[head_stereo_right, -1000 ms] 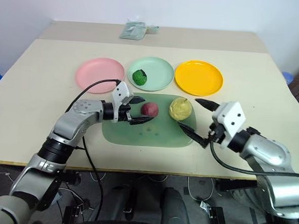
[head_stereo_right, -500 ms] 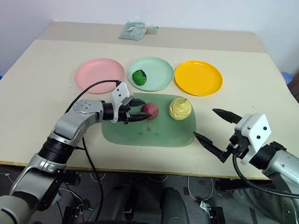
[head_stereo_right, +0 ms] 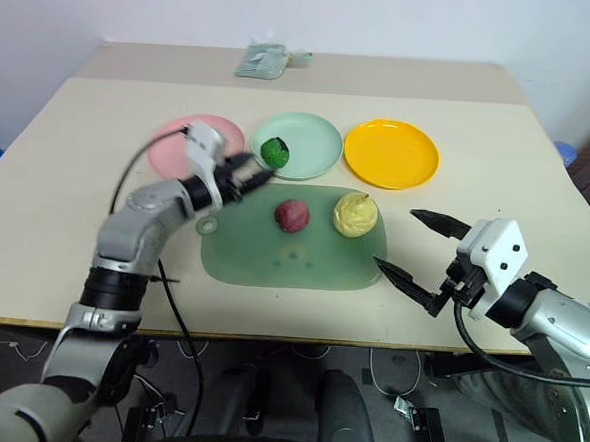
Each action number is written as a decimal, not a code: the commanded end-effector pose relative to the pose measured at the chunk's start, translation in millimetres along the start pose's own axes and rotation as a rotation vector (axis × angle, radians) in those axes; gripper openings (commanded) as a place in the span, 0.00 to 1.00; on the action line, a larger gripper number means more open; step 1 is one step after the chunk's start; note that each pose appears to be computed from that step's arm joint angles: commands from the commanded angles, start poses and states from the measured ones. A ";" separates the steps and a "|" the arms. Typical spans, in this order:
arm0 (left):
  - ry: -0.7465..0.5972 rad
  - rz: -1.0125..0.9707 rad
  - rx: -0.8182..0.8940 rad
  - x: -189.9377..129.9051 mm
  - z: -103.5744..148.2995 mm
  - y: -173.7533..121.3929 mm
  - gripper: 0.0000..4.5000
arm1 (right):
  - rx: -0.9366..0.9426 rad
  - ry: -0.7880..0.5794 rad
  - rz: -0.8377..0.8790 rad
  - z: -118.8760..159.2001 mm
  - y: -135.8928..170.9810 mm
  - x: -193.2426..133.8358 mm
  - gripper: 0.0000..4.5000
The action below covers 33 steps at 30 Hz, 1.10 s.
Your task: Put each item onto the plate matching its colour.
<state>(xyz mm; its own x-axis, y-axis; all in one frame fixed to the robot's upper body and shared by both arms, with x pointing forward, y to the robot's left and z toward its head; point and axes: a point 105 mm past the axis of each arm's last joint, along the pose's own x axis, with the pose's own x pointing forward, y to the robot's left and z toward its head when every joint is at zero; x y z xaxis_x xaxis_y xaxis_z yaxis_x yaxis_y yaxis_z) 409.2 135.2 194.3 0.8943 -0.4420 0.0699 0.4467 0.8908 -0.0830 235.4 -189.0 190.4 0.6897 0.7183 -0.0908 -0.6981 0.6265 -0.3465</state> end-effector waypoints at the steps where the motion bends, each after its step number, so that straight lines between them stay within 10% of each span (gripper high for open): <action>1: -0.043 0.162 -0.044 -3.5 6.5 30.3 0.71 | -0.031 -0.035 0.007 8.3 -1.0 2.7 1.00; 7: -0.035 -0.185 -0.085 -6.7 6.0 -27.7 0.71 | -0.034 -0.038 0.008 8.9 -4.0 5.8 1.00; 10: 0.035 -0.412 -0.089 -24.7 -3.7 -62.4 0.89 | -0.041 -0.041 0.000 10.5 -4.1 7.9 1.00; 33: 0.289 -0.522 0.155 4.3 -65.8 -95.5 0.99 | -0.059 -0.035 -0.049 21.1 0.0 8.1 1.00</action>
<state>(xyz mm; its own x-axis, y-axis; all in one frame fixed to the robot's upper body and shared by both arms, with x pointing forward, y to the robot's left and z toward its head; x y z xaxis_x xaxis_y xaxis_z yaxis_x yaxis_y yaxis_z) 369.0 44.8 124.4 0.5363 -0.8075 -0.2455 0.8325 0.5540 -0.0035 241.9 -179.4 197.8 0.7160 0.6948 -0.0679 -0.6663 0.6511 -0.3635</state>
